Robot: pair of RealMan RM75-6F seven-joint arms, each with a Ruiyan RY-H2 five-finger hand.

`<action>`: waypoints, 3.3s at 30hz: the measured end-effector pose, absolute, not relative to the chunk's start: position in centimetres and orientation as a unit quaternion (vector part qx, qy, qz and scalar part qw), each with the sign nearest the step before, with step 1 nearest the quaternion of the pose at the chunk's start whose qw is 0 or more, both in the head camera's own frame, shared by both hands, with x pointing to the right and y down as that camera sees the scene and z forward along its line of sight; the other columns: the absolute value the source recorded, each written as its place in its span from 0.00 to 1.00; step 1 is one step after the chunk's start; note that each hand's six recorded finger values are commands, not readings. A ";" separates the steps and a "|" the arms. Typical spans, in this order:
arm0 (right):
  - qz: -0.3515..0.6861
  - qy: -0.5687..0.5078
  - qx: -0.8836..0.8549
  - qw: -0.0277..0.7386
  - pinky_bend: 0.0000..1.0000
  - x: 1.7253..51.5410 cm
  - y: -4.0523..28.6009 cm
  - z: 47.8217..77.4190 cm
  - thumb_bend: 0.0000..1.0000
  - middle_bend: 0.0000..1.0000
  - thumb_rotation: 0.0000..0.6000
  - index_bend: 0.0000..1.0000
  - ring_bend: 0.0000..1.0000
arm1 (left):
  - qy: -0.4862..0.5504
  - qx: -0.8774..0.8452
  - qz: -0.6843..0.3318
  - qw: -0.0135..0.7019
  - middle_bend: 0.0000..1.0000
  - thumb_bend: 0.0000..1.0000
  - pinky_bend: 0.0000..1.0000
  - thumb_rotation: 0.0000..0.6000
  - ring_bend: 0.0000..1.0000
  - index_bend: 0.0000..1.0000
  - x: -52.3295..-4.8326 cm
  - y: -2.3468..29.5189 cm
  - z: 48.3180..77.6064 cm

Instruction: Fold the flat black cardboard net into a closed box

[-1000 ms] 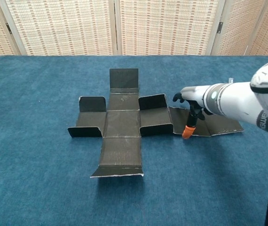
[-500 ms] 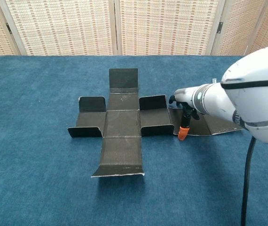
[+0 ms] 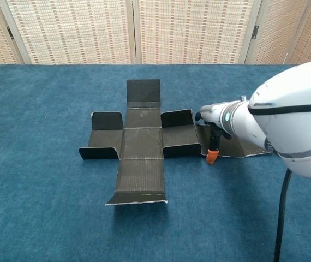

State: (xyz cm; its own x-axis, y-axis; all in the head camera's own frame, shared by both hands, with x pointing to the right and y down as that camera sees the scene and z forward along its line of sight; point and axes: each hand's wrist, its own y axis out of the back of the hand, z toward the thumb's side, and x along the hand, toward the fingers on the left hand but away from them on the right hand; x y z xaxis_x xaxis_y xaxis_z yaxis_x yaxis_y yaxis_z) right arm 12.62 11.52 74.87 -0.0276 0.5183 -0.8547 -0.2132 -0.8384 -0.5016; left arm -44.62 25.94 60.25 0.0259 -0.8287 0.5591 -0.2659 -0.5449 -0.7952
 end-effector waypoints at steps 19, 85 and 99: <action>0.720 -0.097 -0.613 0.312 0.95 12.0 11.5 74.7 0.29 0.28 1.00 0.35 0.81 | 0.411 -0.676 -0.564 0.237 0.00 0.25 0.05 1.00 0.00 0.13 -45.0 26.1 60.5; 0.520 -0.179 -0.670 0.499 0.99 11.0 13.0 71.1 0.32 0.48 1.00 0.40 0.86 | 0.388 -0.780 -0.428 0.240 0.07 0.18 0.78 1.00 0.56 0.04 -26.9 16.0 74.0; 0.458 -0.067 -0.641 0.612 0.99 7.8 11.6 68.3 0.33 0.49 1.00 0.40 0.87 | 0.358 -0.849 -0.360 0.143 0.00 0.18 0.77 1.00 0.47 0.00 -24.0 15.9 72.3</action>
State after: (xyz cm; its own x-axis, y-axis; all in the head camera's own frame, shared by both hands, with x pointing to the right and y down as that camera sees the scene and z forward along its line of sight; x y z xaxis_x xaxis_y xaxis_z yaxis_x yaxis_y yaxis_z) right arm 7.84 11.61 68.30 0.5714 0.6463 -0.5058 -0.4751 -0.2420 -0.8460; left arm -24.05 15.87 72.29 0.4837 -0.7114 0.5098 -0.5054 -0.7026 -0.5009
